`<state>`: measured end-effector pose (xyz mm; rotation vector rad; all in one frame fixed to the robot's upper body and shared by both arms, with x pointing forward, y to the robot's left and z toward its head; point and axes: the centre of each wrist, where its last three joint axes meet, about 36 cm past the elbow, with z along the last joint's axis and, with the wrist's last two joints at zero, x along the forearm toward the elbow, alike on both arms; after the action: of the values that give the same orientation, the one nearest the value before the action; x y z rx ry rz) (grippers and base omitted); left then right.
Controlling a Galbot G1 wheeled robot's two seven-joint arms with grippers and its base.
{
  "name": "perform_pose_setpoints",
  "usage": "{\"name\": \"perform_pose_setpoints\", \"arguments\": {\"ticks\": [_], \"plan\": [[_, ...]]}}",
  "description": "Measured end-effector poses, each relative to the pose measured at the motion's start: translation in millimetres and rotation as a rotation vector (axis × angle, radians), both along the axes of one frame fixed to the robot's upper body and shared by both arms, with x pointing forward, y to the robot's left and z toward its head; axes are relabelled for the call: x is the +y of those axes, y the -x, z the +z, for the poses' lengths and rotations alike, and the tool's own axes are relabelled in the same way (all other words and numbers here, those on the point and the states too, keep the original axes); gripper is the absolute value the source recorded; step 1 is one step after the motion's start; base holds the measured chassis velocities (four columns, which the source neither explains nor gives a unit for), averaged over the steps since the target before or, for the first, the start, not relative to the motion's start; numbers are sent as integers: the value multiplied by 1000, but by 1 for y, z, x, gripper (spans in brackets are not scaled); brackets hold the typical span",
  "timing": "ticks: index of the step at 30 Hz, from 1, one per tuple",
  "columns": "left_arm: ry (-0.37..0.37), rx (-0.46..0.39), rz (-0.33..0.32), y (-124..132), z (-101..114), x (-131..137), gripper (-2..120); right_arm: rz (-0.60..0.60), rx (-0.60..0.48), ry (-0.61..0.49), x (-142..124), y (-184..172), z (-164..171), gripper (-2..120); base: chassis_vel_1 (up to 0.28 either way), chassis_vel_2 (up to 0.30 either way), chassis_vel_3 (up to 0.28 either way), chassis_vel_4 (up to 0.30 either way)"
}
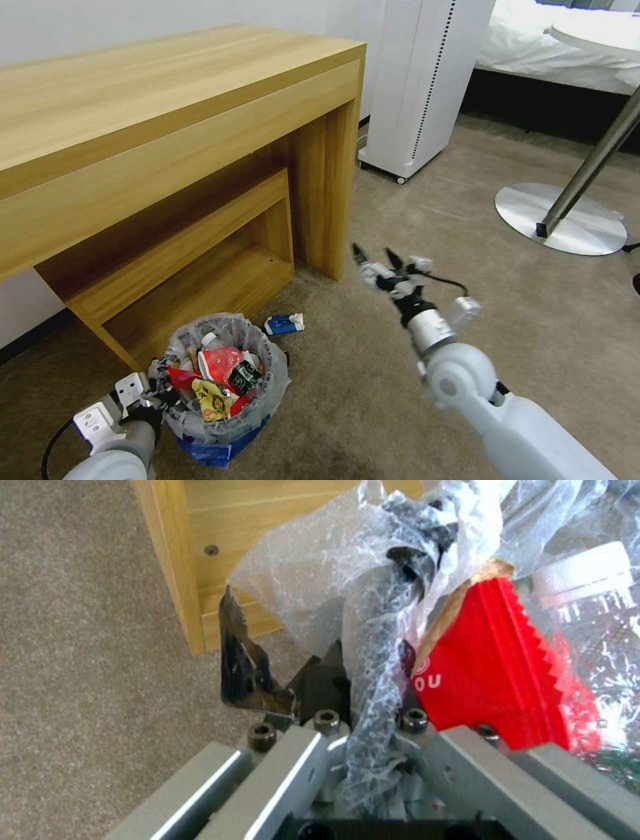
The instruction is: Pick up the trash bin and place the garbage on the floor into it.
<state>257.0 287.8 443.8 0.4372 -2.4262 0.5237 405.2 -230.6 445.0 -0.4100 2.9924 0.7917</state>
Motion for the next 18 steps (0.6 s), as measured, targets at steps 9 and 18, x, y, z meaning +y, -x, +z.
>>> {"name": "perform_pose_setpoints", "arguments": {"ticks": [9,18], "plan": [[1,-3,-15,-3,0,2,0,-96,29,12,-30,5,-24,100,0,0,0,0],[-2,-3,-20,-4,1,4,0,-115,59,12,-35,8,-36,100,-22,-19,26,17]]}}
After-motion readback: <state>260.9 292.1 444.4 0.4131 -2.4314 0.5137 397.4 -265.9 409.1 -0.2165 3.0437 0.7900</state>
